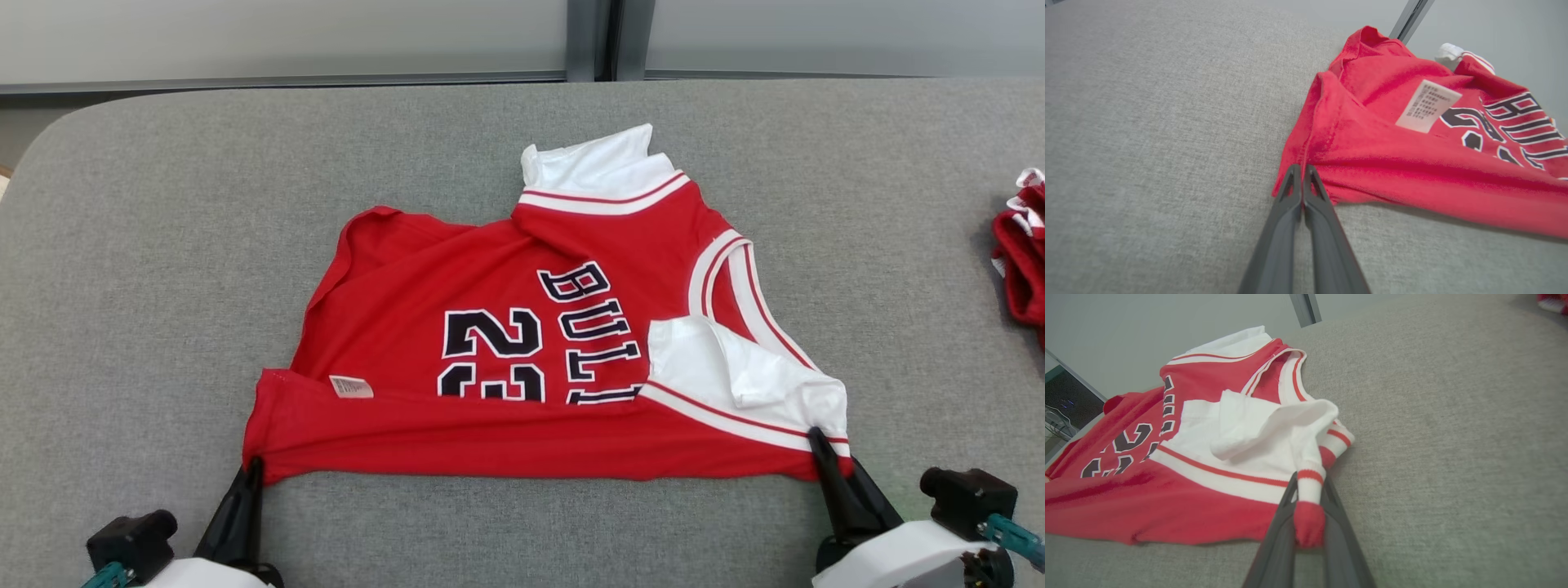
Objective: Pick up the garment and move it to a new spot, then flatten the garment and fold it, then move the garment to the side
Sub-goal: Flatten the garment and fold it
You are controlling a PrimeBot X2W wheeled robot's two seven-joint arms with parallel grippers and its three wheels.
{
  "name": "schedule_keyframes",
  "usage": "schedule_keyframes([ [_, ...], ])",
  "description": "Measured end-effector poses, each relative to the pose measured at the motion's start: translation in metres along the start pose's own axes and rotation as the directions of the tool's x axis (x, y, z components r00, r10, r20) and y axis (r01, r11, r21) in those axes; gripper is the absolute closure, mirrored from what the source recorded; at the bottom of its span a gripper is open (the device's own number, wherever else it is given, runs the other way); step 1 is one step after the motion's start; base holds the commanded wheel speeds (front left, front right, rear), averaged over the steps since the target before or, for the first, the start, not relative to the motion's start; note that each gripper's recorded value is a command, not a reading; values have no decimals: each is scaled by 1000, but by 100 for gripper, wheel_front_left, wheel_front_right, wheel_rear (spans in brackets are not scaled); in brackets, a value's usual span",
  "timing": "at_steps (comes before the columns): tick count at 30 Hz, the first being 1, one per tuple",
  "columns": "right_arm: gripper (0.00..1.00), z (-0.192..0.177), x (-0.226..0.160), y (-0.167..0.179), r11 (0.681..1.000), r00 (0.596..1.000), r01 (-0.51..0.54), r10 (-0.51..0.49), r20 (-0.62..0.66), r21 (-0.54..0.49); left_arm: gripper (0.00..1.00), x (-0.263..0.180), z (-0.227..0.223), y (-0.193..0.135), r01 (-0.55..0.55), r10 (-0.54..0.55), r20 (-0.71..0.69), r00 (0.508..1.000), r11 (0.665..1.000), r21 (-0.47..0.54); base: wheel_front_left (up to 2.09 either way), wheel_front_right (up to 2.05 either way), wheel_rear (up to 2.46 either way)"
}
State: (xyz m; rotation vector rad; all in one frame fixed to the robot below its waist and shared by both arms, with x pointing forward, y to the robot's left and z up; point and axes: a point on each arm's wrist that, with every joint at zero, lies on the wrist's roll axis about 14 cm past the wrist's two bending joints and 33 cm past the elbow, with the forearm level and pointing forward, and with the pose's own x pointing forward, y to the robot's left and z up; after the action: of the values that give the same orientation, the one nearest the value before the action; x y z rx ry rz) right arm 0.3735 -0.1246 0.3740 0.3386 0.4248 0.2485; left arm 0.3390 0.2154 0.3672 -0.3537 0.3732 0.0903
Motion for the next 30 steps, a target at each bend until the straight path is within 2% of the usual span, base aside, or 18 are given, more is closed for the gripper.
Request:
schedule_keyframes([
  [9,100,-2,-39,4,1000,1000,18,-18,-15,24,100,-30,10,14,-8,10,-48,999,999,38,0,0,0],
  [17,100,-23,-74,8,996,994,59,-53,-94,69,100,-59,-6,15,-39,39,-153,987,999,4,0,0,0],
  [18,100,-26,-77,8,995,993,64,-56,-107,72,68,-60,-8,14,-38,37,-163,986,999,-1,0,0,0],
  [19,90,-26,-77,8,995,992,65,-57,-108,73,3,-61,-8,13,-41,39,-163,986,999,-5,0,0,0],
  [20,55,-25,-77,9,995,993,65,-57,-107,76,0,-61,-8,12,-43,41,-159,986,999,-8,0,0,0],
  [21,5,-25,-77,9,995,992,64,-55,-109,75,0,-61,-6,11,-47,44,-146,988,999,-14,0,0,0],
  [22,0,-25,-76,10,996,992,61,-54,-110,65,0,-60,-7,11,-49,46,-144,989,999,-16,0,0,0],
  [24,0,-17,-74,8,997,995,61,-58,-86,38,0,-57,1,12,-63,63,-91,994,998,3,0,0,0],
  [30,0,50,-58,14,996,988,37,-24,154,-82,0,-43,44,-5,-45,38,133,990,998,43,0,0,0],
])
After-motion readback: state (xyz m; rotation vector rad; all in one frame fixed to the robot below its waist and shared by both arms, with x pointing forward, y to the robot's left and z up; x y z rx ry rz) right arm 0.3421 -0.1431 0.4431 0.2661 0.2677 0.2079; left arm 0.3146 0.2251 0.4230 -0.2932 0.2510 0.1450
